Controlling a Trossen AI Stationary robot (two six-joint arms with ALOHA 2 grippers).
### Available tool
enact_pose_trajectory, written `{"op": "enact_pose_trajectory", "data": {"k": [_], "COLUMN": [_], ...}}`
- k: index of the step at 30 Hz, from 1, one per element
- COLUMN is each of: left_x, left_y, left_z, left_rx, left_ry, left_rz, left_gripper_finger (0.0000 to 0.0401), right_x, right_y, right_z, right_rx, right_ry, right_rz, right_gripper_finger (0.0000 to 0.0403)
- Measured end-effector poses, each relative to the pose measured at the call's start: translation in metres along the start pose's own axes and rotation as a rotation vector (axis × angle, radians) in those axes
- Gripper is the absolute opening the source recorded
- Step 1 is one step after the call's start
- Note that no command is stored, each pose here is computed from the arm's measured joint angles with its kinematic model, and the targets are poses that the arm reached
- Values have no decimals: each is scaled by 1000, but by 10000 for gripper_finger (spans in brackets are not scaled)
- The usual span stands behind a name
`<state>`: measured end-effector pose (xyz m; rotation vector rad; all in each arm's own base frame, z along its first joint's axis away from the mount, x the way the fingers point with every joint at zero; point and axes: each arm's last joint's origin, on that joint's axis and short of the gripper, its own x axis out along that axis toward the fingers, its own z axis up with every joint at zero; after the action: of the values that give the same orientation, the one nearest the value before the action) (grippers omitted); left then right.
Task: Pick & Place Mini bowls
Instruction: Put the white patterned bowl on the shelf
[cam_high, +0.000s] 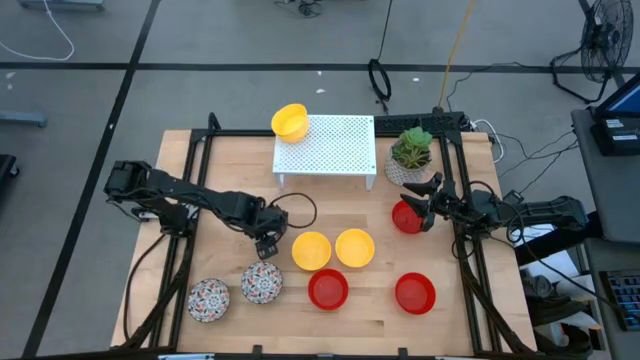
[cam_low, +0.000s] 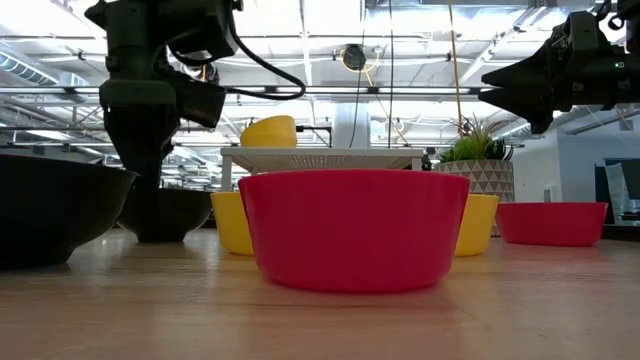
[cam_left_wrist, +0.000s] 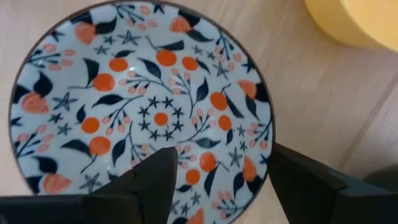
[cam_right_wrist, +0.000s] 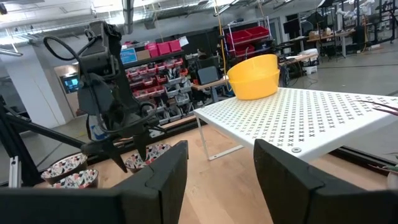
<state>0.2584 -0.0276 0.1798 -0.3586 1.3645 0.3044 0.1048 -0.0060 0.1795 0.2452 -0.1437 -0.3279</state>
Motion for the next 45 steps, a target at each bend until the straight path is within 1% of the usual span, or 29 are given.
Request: {"op": "enact_pose_trajectory", "data": {"k": [4,6,7,10,14,15,16,21,23,26,28,32,36,39,41,43,45], "left_x": [5,6,6,7,7,5,4,-2,-11,-22,-33,-53,-76,-94,-104,-109,-112], "left_y": [1,2,3,3,3,2,3,-3,-9,-17,-24,-36,-45,-47,-47,-45,-42], "left_z": [-2,-2,-3,-3,-3,-2,-2,0,3,9,15,25,37,46,51,56,63], "left_rx": [0,8,13,26,71,82,92,168,195,234,261,363,455,509,551,589,626], "left_ry": [-13,-19,-18,-17,-19,-31,-34,-21,-37,-55,-88,-163,-260,-346,-401,-443,-478], "left_rz": [3,21,24,25,24,34,39,59,40,21,-13,-44,-50,8,69,141,183], "left_gripper_finger": [244,229,216,156,48,29,20,38,32,12,11,21,9,13,22,25,22], "right_x": [0,0,0,0,0,0,0,0,0,0,0,0,0,0,0,0,0], "right_y": [0,0,0,0,0,0,0,0,0,0,0,0,-1,-1,-1,-1,-1], "right_z": [0,0,0,0,0,0,0,0,0,-1,-1,-2,-3,-3,-3,-3,-3], "right_rx": [0,0,0,0,-1,-1,0,0,-1,-3,-5,-8,-11,-12,-12,-12,-13], "right_ry": [0,0,0,0,0,0,0,0,1,7,11,18,26,28,28,28,30], "right_rz": [0,0,0,0,0,0,0,0,0,-1,-3,-5,-6,-7,-7,-8,-8], "right_gripper_finger": [171,171,171,171,171,171,171,171,171,171,171,171,171,171,171,171,171]}}
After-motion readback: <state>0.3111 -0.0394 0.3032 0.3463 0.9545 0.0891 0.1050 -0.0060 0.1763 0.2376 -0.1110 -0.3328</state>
